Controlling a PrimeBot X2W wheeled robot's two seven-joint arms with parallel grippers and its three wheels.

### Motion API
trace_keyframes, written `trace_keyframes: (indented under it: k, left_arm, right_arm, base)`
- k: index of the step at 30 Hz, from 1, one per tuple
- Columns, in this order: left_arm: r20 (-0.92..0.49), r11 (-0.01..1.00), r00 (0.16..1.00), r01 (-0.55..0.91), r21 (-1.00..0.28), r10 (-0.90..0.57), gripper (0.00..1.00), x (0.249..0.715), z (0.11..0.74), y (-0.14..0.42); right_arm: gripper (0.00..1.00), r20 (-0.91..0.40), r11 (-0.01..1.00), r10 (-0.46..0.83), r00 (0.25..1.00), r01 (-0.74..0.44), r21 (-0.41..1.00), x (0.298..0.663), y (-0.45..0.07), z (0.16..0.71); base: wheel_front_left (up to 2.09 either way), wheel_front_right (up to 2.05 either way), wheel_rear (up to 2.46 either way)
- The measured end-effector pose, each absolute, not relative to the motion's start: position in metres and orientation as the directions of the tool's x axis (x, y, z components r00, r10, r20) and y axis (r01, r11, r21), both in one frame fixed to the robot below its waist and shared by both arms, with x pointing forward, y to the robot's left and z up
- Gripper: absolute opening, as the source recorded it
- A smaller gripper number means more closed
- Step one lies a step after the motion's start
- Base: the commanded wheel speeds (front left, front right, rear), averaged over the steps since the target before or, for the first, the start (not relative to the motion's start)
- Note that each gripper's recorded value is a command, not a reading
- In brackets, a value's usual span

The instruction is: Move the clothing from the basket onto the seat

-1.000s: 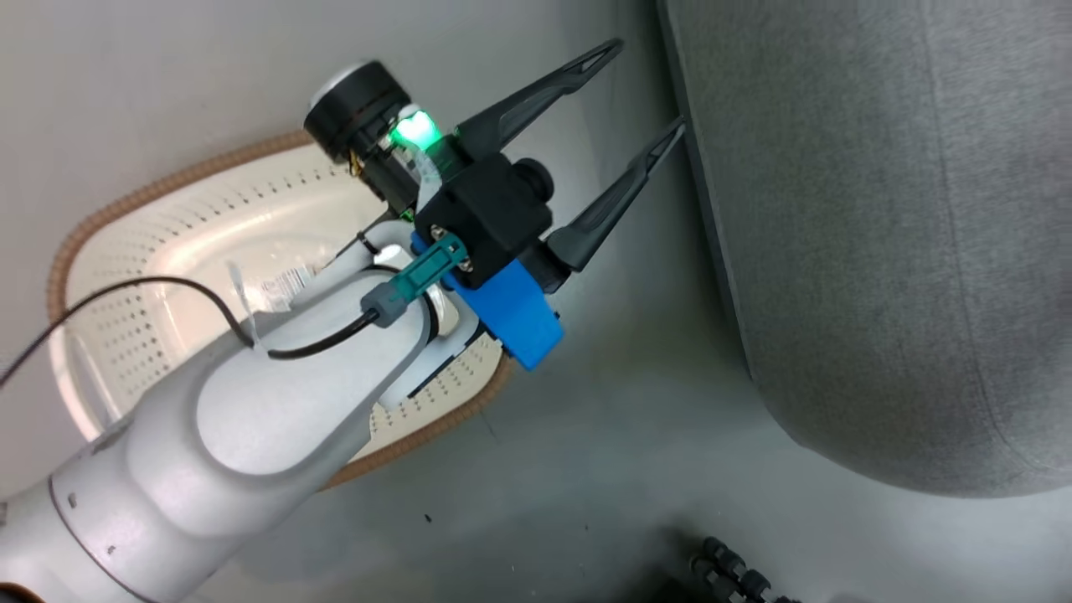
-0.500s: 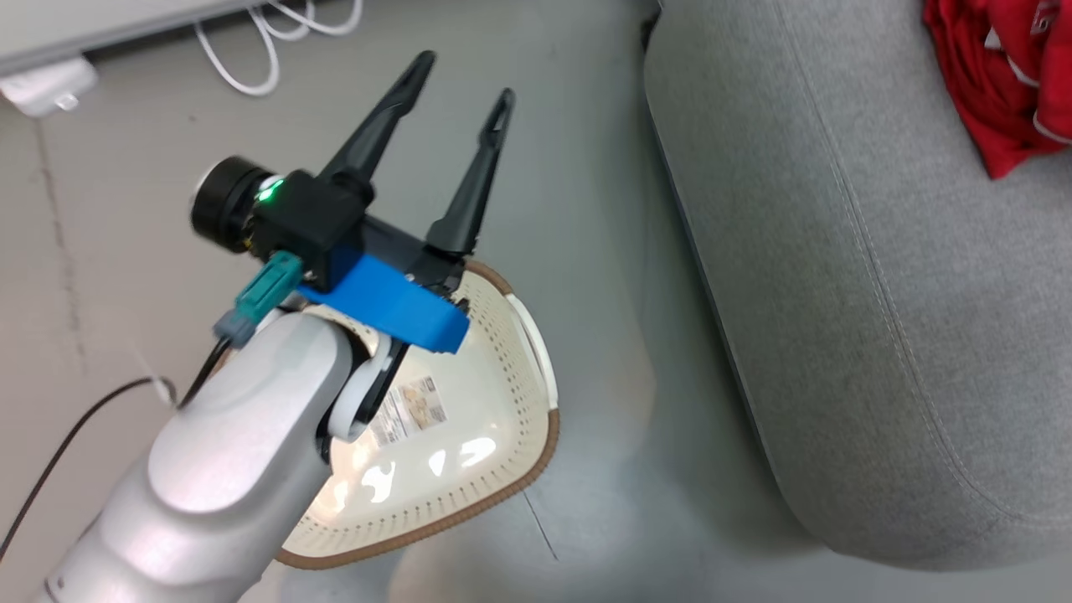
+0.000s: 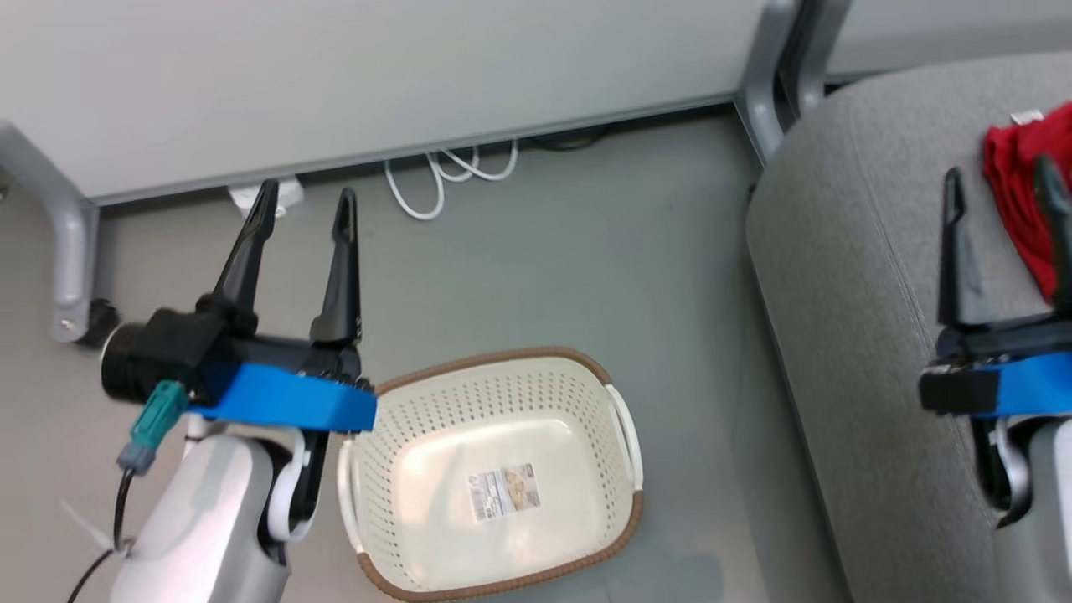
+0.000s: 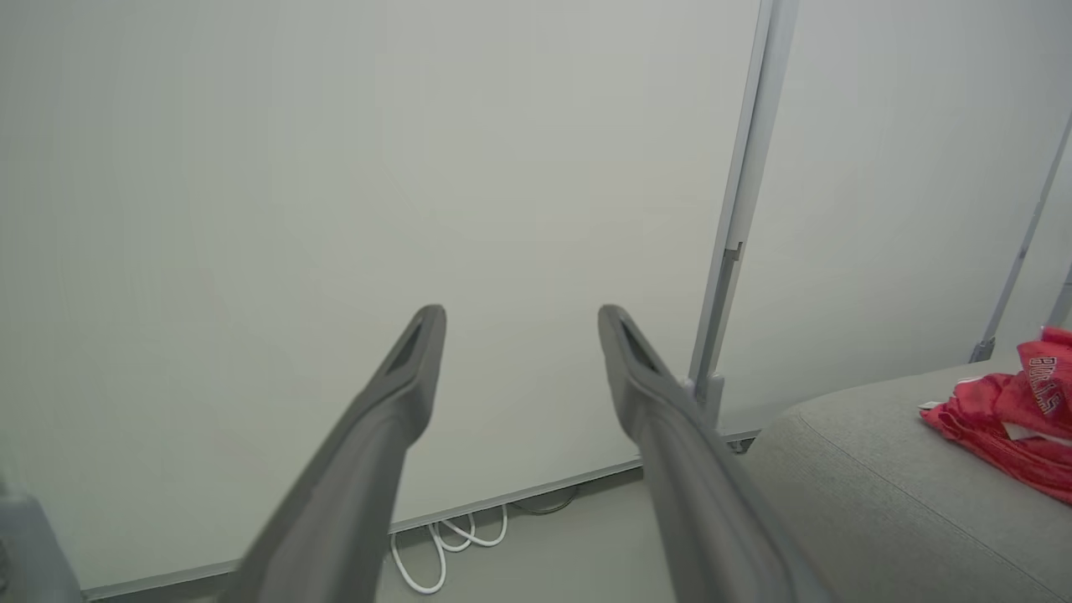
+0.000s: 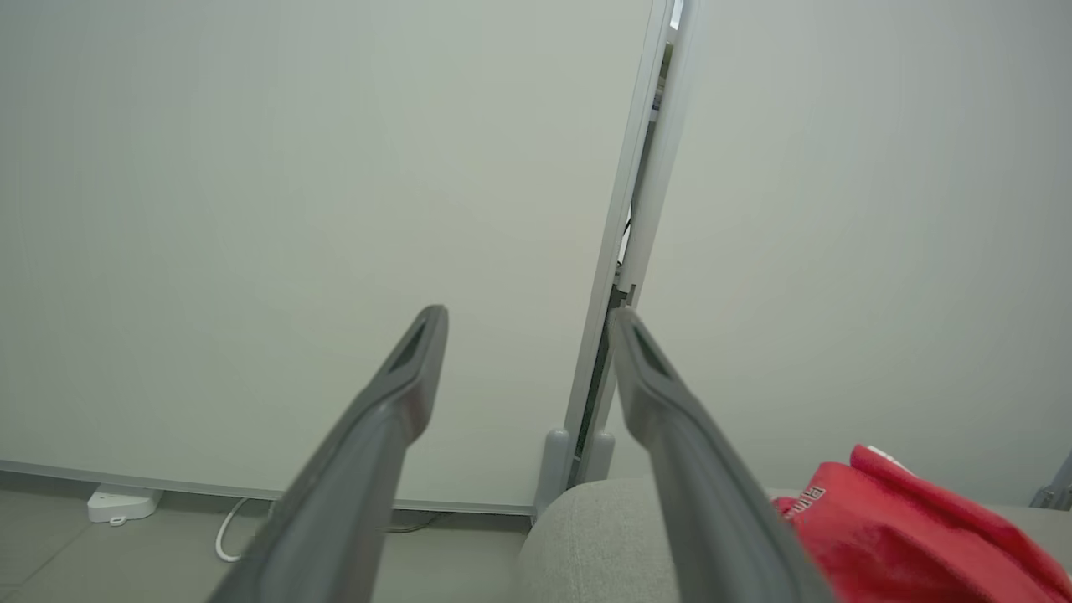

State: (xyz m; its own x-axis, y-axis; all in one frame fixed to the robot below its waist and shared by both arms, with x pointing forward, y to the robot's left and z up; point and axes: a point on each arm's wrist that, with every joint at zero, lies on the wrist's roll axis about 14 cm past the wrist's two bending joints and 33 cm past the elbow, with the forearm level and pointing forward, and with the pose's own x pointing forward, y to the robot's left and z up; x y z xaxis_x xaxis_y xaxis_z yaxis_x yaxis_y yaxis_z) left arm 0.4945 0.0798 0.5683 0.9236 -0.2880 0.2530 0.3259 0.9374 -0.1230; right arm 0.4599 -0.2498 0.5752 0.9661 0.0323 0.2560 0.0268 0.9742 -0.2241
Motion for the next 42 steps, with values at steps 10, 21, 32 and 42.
trace_keyframes:
  k: [10,21,32,42]
  left_arm:
    - [0.280,0.981,0.954,0.148,-0.127,-0.108,1.00,0.435,0.581,0.150]
    - [0.236,0.985,0.972,0.057,-0.161,-0.017,1.00,0.378,0.560,0.183]
    - [0.201,0.984,0.980,0.024,-0.177,0.012,1.00,0.354,0.544,0.194]
    - [0.189,0.984,0.982,0.012,-0.179,0.022,1.00,0.346,0.539,0.198]
  right_arm:
    - [1.00,0.252,0.984,0.147,0.956,-0.116,-0.134,0.430,-0.186,0.571]
    - [1.00,0.199,0.988,0.154,0.968,-0.146,-0.053,0.392,-0.171,0.549]
    - [1.00,0.158,0.989,0.145,0.977,-0.147,0.000,0.372,-0.164,0.532]
    - [1.00,0.134,0.989,0.137,0.981,-0.142,0.029,0.360,-0.161,0.523]
  base:
    - [0.00,0.00,0.00]
    - [0.00,0.00,0.00]
    - [0.00,0.00,0.00]
    - [0.00,0.00,0.00]
